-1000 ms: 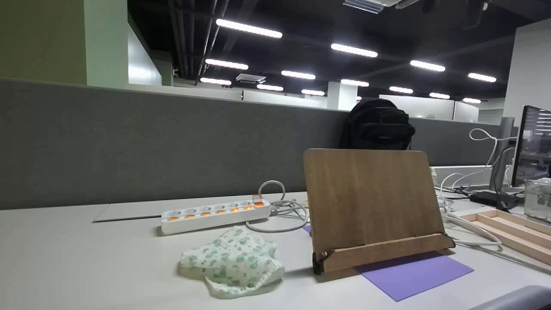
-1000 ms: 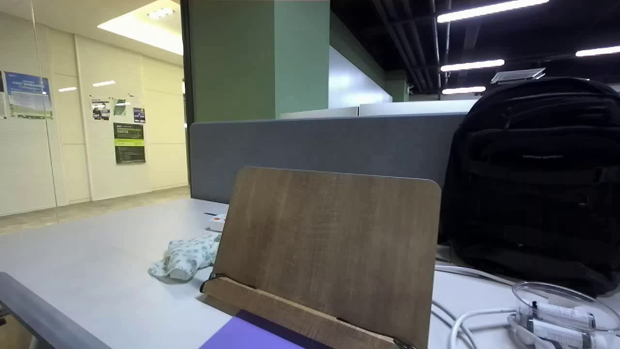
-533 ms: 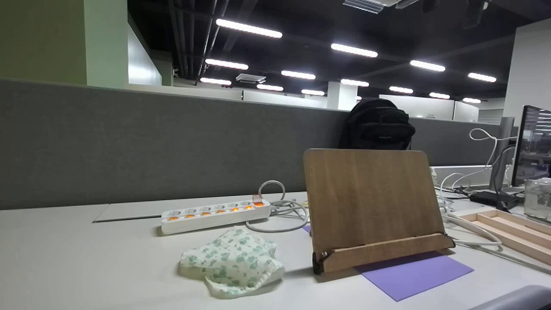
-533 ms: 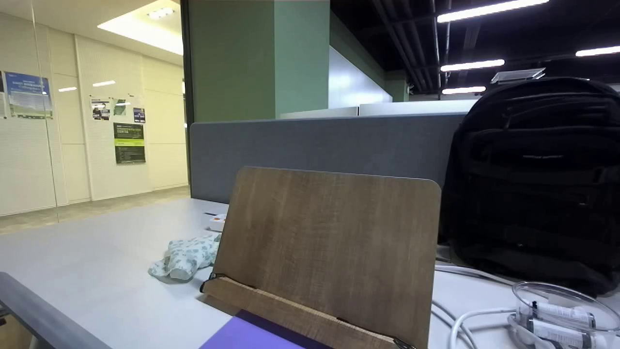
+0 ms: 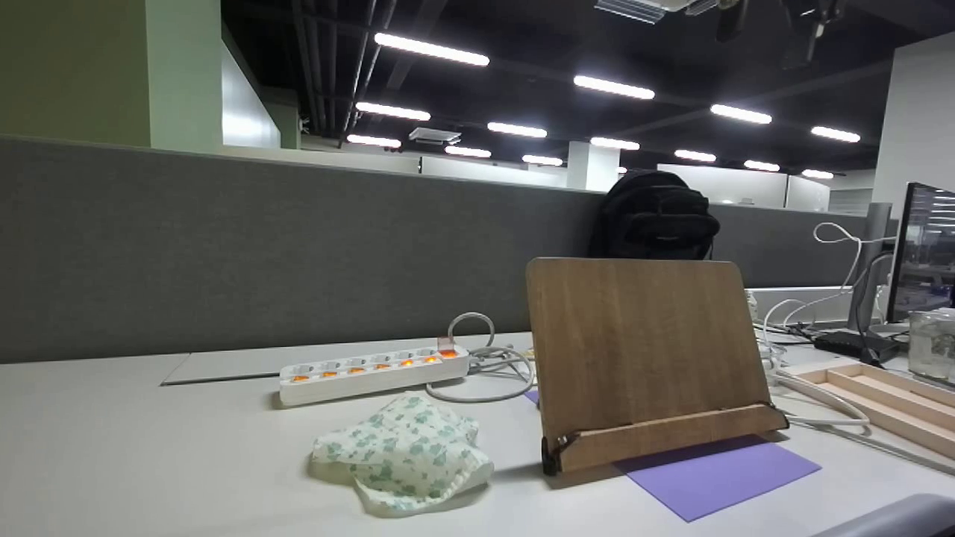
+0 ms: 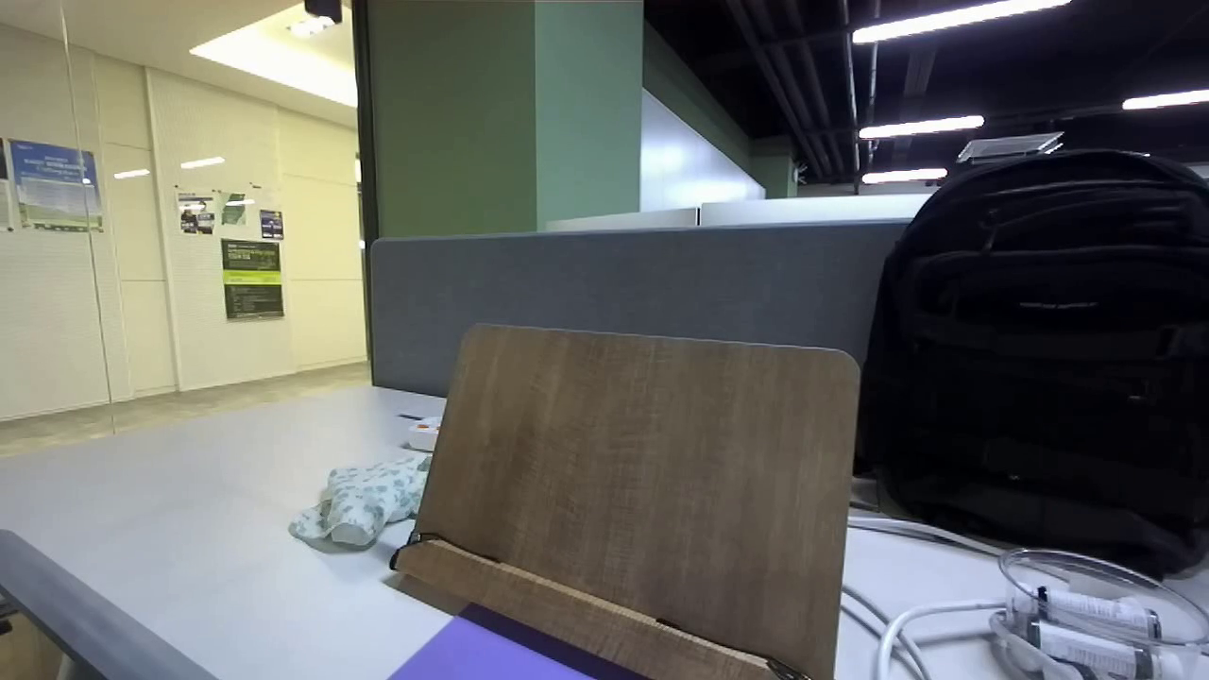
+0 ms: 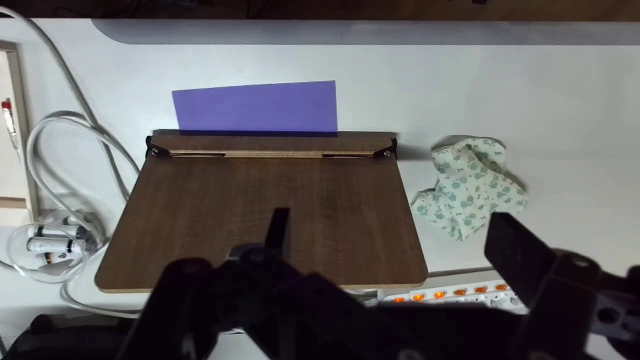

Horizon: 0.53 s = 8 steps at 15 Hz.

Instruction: Put the cloth on the wooden board

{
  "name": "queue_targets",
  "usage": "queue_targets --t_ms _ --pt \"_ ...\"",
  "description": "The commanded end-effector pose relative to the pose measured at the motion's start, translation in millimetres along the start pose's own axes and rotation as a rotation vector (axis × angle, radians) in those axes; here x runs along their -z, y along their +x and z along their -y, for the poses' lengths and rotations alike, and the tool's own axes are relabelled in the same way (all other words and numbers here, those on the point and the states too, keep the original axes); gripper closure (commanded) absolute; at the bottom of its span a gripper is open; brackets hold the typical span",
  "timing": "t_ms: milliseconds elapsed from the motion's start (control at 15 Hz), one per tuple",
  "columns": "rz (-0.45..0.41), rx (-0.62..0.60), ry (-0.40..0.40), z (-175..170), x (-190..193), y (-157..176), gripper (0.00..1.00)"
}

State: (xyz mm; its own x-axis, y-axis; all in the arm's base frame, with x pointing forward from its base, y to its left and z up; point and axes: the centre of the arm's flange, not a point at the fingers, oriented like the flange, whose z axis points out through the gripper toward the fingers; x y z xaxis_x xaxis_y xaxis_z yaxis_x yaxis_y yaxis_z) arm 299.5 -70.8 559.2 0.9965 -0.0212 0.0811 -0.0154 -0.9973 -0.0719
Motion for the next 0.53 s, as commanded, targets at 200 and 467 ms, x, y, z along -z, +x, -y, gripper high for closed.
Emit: queue_targets --t_ms 200,467 --pt "0.037 0.147 -0.074 83 -94 37 0.00" --pt "0.001 0.231 -0.163 148 -155 52 0.00"
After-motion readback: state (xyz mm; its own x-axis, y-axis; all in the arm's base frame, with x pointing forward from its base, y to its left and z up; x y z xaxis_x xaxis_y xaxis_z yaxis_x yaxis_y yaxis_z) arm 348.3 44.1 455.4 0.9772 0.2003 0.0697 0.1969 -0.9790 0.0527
